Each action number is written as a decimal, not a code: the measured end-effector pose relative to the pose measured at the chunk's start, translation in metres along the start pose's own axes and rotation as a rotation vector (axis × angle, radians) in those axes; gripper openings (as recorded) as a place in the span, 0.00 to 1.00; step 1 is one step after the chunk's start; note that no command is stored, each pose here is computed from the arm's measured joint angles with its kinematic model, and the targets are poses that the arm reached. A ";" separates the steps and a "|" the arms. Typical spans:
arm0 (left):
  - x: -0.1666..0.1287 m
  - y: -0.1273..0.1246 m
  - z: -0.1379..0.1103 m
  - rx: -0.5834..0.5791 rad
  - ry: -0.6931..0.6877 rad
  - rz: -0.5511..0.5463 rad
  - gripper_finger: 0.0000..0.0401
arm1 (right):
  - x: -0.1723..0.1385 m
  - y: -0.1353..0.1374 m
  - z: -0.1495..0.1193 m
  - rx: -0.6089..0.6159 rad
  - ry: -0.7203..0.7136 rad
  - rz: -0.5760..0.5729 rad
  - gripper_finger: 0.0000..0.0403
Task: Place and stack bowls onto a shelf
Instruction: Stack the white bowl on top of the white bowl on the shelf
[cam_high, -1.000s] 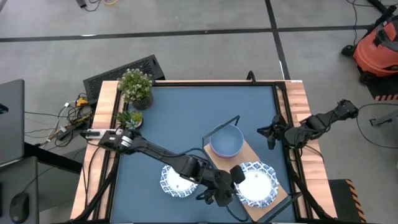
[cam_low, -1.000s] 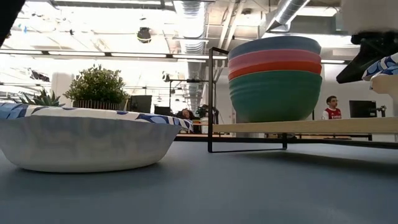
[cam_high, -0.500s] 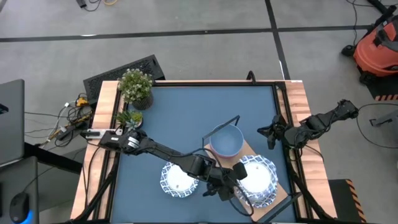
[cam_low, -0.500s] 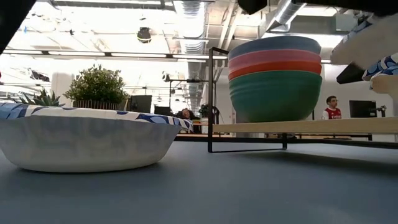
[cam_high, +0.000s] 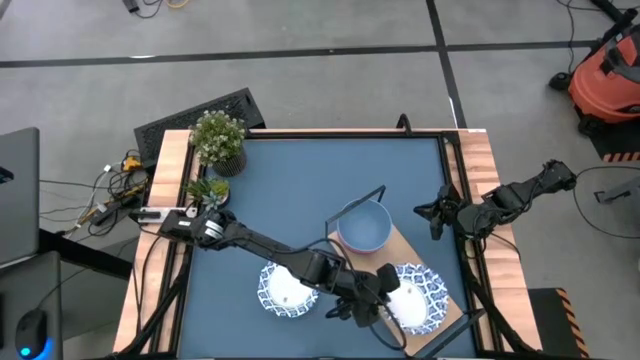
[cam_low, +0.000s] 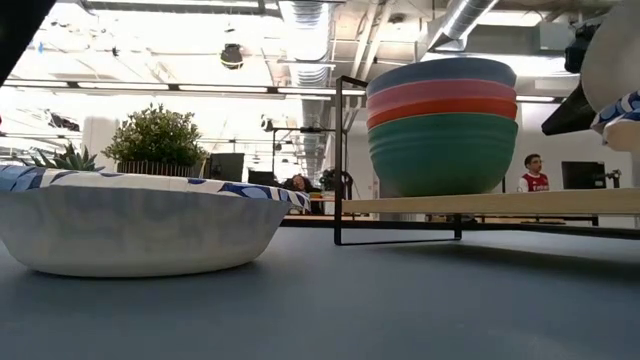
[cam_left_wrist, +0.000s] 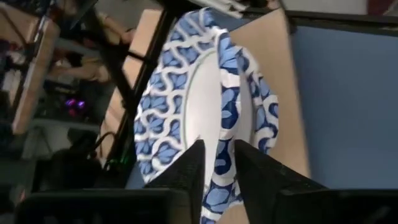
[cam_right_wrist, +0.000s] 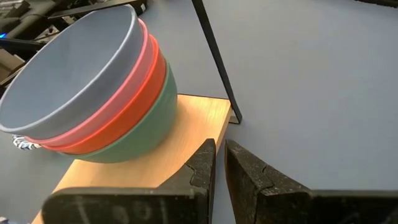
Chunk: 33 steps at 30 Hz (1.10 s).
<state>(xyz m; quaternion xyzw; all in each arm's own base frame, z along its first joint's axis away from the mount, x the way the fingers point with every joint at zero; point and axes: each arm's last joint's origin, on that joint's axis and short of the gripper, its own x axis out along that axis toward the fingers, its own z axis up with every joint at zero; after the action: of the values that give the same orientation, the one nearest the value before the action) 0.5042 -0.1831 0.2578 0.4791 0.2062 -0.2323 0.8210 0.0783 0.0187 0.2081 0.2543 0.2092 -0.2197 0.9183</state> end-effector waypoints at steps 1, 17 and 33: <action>0.000 0.001 0.000 -0.008 0.006 0.007 0.20 | 0.000 0.000 0.000 0.005 0.000 0.000 0.16; -0.036 0.014 0.039 -0.278 0.104 0.182 0.30 | 0.000 0.000 0.000 0.015 0.003 0.002 0.16; 0.016 -0.007 0.042 -0.730 -0.180 0.158 0.00 | 0.000 -0.001 -0.001 0.005 0.012 -0.007 0.16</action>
<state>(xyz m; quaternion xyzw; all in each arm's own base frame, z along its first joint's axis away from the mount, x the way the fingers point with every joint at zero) 0.5178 -0.2265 0.2633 0.1475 0.1650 -0.1207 0.9677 0.0775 0.0184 0.2067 0.2569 0.2150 -0.2219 0.9157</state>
